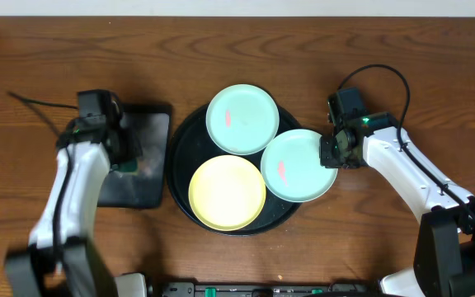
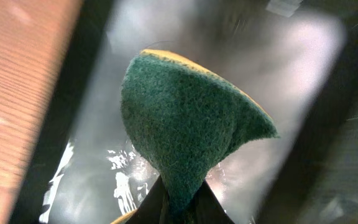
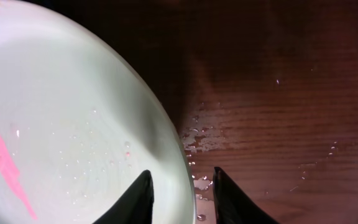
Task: Clean dirty plates on tray and stack at the side
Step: 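Lift the sponge out of the basin with the left gripper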
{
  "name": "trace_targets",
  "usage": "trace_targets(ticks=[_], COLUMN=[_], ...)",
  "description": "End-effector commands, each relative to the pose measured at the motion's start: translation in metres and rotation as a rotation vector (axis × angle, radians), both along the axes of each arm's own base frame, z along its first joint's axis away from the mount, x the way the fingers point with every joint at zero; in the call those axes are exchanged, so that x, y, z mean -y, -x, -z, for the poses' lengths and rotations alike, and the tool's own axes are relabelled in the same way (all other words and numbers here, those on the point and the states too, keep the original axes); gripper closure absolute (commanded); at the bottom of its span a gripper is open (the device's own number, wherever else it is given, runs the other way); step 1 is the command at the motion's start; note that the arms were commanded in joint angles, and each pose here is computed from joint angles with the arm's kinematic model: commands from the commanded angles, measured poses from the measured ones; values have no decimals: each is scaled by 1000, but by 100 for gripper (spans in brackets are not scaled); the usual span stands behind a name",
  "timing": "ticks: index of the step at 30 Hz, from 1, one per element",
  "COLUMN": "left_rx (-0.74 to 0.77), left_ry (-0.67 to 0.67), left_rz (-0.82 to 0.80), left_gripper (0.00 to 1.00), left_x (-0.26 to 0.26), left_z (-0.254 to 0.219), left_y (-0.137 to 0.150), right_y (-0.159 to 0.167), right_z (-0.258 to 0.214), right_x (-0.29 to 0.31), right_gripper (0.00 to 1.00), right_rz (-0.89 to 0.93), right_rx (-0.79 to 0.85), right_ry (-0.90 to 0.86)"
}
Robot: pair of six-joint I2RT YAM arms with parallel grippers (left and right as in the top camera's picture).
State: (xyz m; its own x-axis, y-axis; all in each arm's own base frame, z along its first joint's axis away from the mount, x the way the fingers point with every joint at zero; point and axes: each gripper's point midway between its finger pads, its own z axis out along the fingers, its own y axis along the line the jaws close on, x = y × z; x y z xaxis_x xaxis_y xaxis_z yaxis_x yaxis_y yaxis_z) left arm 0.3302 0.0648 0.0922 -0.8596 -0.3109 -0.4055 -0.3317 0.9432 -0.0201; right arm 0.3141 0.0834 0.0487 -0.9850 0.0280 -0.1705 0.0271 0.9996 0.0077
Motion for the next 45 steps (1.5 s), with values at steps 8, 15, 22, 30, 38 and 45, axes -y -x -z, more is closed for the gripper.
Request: trace_targets(ticks=[8, 15, 22, 30, 38, 45], left_rx=[295, 272, 235, 228, 227, 227], left_ry=[-41, -37, -30, -29, -29, -29], left_rz=[15, 14, 14, 14, 14, 14], left_gripper=[93, 93, 93, 93, 93, 93], left_x=[3, 3, 2, 2, 2, 2], left_z=[-97, -89, -77, -74, -74, -74], left_y=[2, 0, -3, -4, -4, -4], right_y=[2, -2, 0, 0, -3, 2], right_z=[0, -1, -1, -1, -1, 6], right_x=[-1, 2, 3, 3, 2, 8], right_gripper=[58, 56, 68, 80, 96, 91], right_rz=[-7, -3, -2, -2, -2, 3], right_rx=[2, 22, 11, 12, 23, 16], right_ry=[7, 28, 31, 31, 32, 60])
